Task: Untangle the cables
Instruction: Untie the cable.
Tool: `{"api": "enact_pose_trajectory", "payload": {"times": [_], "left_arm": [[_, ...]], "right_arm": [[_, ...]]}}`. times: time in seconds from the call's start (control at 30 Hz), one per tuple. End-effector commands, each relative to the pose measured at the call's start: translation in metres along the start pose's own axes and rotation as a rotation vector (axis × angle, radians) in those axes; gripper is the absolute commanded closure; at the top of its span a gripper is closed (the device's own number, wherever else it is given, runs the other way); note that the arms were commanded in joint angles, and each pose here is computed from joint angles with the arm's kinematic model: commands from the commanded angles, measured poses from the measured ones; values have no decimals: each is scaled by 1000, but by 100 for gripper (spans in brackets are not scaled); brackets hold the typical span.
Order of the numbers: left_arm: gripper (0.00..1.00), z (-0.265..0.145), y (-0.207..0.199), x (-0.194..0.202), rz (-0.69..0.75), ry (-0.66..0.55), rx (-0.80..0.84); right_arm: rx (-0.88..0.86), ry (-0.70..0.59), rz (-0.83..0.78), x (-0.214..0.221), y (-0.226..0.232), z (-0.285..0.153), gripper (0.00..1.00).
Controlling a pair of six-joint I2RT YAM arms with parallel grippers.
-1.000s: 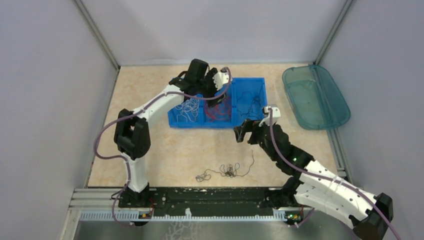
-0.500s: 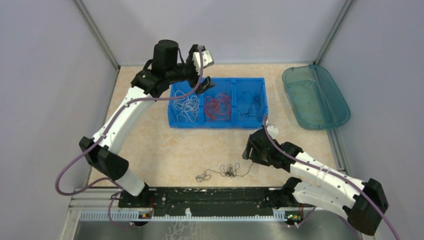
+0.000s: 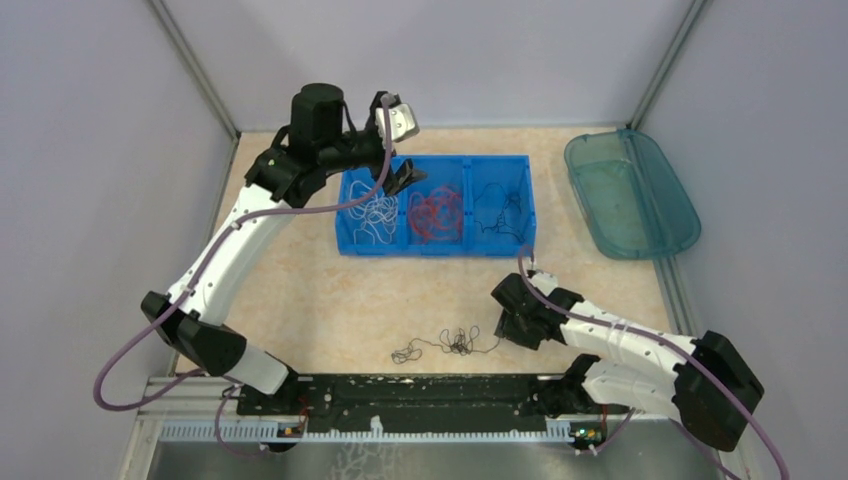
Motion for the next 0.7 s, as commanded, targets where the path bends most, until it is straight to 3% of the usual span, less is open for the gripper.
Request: {"api": "enact_pose_trajectory", "payload": {"times": [0.0,0.23,0.33,0.43,0.57,0.67], "left_arm": [[1,-12,-6,-11,23,-35,-4],[1,-16,-9,-12,31,-42,-7],[1,-17,-14,-6,-8,-36,14],[1,-20,-29,6,-78,-32,72],[1,-32,-60,31,-156,-70,185],[1,-48,-84,38,-193,-121,279]], "right_arm": [[-41,-11,19,0,11,6,56],[-79,-28,31,-7,27,16,72],[-122,-82,57,-14,33,14,100],[-325,-232,23,-42,57,-6,100],[-551,-497,-144,-93,95,-67,100],[-676,-618,-218,-118,117,-109,100]]}}
Point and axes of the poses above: each gripper's point midway between its finger pads, its own z axis out along the fingers, its own y axis along the line the jaws close on, x = y × z, the point moved 8 cm from there along -z, back along the fingers, and after that the axes turned 12 degrees about -z, right-handed, at the moved point
